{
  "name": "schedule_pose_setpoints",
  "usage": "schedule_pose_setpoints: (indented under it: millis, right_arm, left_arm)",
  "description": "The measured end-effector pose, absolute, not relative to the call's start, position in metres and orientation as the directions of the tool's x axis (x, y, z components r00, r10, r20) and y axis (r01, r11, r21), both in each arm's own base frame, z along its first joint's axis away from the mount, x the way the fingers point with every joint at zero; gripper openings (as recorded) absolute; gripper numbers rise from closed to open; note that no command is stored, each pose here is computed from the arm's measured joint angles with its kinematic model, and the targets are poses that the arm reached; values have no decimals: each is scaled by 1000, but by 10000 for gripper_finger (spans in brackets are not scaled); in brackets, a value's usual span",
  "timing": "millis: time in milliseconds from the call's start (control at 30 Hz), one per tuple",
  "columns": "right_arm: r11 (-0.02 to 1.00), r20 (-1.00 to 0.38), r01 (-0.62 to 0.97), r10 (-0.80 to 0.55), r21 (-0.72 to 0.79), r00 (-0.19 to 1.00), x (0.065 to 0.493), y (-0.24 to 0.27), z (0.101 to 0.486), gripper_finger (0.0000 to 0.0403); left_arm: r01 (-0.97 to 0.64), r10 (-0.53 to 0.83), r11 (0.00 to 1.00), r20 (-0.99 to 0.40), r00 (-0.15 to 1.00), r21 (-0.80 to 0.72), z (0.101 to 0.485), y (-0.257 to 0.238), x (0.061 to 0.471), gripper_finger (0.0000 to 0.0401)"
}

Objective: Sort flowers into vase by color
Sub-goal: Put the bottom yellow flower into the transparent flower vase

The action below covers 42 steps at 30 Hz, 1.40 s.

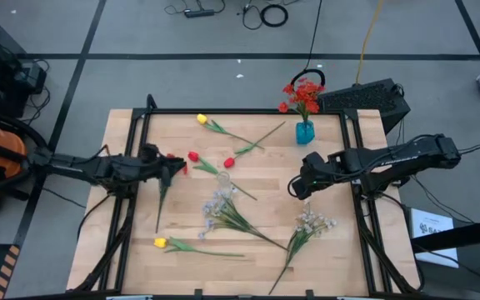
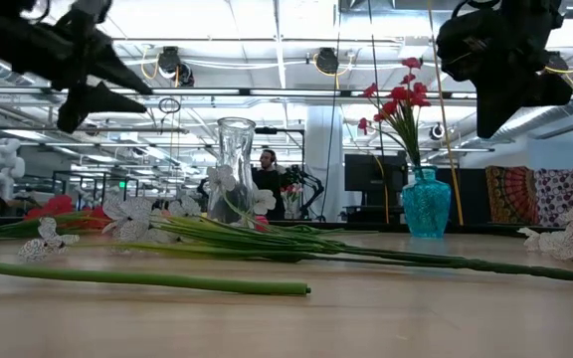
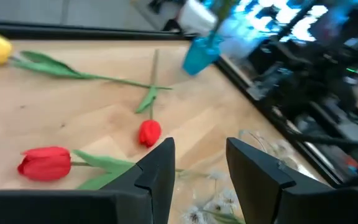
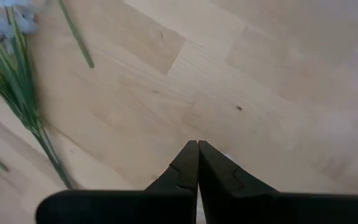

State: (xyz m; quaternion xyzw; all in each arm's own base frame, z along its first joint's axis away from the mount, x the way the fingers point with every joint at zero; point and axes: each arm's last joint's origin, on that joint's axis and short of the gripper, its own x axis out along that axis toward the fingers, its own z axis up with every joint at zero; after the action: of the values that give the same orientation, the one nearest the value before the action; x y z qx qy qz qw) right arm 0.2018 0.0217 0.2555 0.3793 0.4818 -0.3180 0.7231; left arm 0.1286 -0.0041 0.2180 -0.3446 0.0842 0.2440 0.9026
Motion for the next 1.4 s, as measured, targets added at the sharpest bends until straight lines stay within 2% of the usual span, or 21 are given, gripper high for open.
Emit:
schedule_pose_setpoints:
  millis: [167, 300, 567, 733, 933, 1067, 1400]
  right_arm:
    - [581, -952, 792, -94, 186, 292, 198, 21, 254, 0]
    - [640, -961, 755, -92, 144, 261, 195, 21, 253, 0]
    - [761, -971, 641, -69, 98, 231, 192, 22, 253, 0]
    - [817, -970, 571, -72, 77, 233, 191, 26, 253, 0]
    - [857, -969, 513, -76, 58, 235, 191, 28, 253, 0]
    - [870, -967, 491, -78, 52, 242, 192, 28, 253, 0]
    - [881, -960, 471, -89, 49, 267, 194, 28, 253, 0]
  left_arm:
    - [-614, 437, 512, -434, 788, -601, 231, -12, 158, 150]
    - [-664, 435, 476, -501, 748, -577, 241, -20, 185, 150]
    - [-811, 427, 366, -693, 581, -456, 260, -51, 232, 150]
    - [-879, 390, 187, -788, 477, -439, 263, -82, 236, 150]
    - [-882, 267, -11, -852, 451, -471, 250, -121, 228, 150]
    - [-895, 215, -109, -889, 404, -433, 234, -144, 226, 150]
    - [-950, -21, -79, -952, 305, -303, 192, -191, 237, 150]
